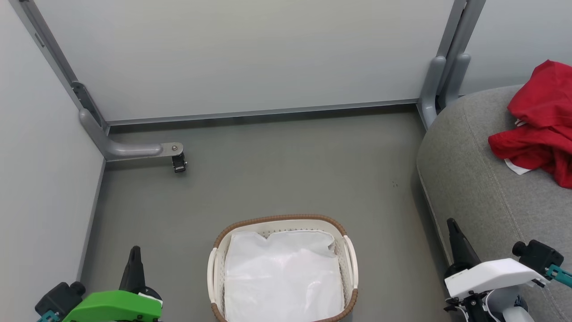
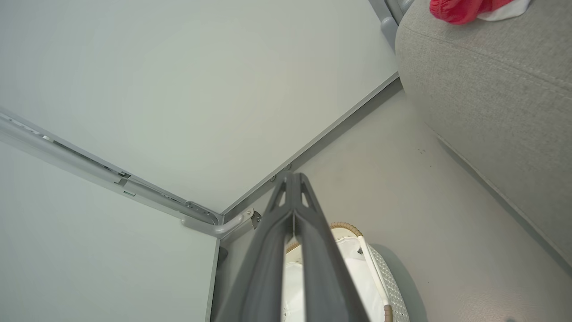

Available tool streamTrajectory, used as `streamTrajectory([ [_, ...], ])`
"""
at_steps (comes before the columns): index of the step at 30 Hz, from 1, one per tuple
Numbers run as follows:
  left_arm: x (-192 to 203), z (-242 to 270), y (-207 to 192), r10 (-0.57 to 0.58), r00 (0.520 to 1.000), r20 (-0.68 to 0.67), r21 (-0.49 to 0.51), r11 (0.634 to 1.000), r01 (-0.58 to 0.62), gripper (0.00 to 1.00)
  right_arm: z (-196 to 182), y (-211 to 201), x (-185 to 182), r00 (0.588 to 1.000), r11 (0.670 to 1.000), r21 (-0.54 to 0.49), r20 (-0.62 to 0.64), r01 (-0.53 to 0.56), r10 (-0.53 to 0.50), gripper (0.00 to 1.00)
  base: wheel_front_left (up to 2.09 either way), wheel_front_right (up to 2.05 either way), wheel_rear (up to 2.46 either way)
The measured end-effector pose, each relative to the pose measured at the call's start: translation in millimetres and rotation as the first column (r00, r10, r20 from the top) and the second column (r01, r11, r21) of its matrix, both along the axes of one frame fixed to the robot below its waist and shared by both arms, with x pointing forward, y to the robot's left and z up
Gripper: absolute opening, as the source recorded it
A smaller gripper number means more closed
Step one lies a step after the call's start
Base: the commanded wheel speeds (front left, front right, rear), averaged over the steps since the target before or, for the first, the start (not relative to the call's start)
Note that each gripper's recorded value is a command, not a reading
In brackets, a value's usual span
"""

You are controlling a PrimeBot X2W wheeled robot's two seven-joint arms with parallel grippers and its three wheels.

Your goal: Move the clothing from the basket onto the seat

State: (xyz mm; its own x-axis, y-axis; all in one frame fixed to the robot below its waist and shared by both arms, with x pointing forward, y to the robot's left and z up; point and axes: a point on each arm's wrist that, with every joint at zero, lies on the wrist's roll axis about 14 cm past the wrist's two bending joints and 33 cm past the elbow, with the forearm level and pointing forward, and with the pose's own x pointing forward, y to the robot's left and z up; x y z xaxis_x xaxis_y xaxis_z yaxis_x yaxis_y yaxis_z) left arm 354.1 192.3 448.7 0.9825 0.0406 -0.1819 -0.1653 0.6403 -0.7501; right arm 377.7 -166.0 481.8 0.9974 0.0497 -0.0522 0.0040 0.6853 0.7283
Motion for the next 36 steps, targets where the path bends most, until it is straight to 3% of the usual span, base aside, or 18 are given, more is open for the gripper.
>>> streamTrajectory([
  [16, 8.9, 9.9, 2.7, 0.027, 0.999, 0.024, -0.172, 0.985, -0.022, 0.00, 2.6, -10.0, 2.9, 0.999, 0.982, 0.184, -0.018, 0.033, -0.031, 0.00, 0.00, 0.00, 0.00],
  [36, 17.5, 23.6, 4.8, 0.049, 0.997, 0.061, -0.354, 0.935, -0.025, 0.00, 7.1, -18.7, 5.2, 0.998, 0.924, 0.378, -0.028, 0.059, -0.052, 0.00, 0.00, 0.00, 0.00],
])
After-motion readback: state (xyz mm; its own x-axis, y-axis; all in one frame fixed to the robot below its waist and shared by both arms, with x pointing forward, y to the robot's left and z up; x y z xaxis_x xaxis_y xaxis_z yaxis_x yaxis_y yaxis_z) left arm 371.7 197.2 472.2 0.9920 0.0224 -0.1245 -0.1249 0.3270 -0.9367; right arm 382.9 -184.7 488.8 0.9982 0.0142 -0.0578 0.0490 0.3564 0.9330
